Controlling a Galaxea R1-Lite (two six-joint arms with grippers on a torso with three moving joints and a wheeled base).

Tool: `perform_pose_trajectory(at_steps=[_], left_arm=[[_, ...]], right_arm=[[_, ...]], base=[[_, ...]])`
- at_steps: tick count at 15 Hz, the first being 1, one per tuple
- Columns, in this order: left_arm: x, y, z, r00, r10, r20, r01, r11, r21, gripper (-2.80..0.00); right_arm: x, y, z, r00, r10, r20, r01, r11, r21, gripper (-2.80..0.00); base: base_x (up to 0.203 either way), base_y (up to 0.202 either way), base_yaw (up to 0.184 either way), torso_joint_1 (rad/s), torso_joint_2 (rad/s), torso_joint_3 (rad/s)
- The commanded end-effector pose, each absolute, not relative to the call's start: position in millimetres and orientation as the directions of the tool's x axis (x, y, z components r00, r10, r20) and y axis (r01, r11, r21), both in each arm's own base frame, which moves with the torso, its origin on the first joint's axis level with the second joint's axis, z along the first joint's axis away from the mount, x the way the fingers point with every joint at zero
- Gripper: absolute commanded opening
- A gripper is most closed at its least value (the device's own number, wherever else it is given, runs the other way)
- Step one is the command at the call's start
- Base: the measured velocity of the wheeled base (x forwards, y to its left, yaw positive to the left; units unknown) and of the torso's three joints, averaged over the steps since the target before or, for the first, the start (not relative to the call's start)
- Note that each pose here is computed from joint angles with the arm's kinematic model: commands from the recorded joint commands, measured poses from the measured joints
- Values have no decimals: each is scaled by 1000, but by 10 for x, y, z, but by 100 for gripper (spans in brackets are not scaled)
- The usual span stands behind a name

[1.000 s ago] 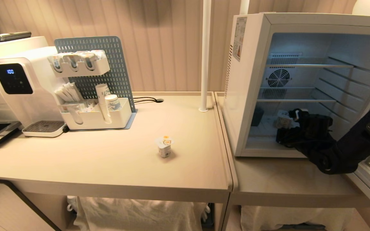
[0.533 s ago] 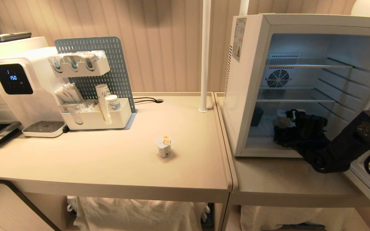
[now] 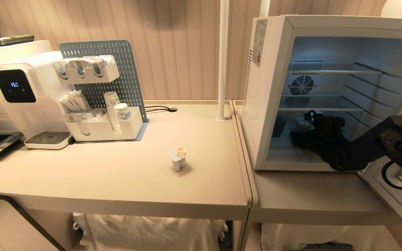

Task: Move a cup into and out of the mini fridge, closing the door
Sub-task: Take the yoghurt out of the freezer

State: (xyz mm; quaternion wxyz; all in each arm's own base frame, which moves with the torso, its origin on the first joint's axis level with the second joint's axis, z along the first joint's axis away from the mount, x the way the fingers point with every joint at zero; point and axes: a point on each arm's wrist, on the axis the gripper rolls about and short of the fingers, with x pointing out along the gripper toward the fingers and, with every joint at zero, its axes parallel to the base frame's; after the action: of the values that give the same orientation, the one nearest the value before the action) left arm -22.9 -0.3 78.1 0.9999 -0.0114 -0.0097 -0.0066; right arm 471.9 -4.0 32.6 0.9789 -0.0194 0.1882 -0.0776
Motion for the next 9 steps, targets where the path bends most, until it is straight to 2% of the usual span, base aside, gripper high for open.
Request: perform_pose_trajectory(at_steps=[1, 9], left_arm=[[-229, -3, 781, 1000, -12, 20, 13, 1000, -23, -280], [-228, -4, 781, 1000, -13, 20, 13, 1000, -23, -280]], right_arm=[[4830, -80, 181, 906, -169, -387, 152, 986, -72, 0], [4927, -192, -23, 889, -189, -418, 164, 982, -94, 0]], base=[[0, 0, 0, 0, 0, 0], [0, 0, 0, 0, 0, 0]])
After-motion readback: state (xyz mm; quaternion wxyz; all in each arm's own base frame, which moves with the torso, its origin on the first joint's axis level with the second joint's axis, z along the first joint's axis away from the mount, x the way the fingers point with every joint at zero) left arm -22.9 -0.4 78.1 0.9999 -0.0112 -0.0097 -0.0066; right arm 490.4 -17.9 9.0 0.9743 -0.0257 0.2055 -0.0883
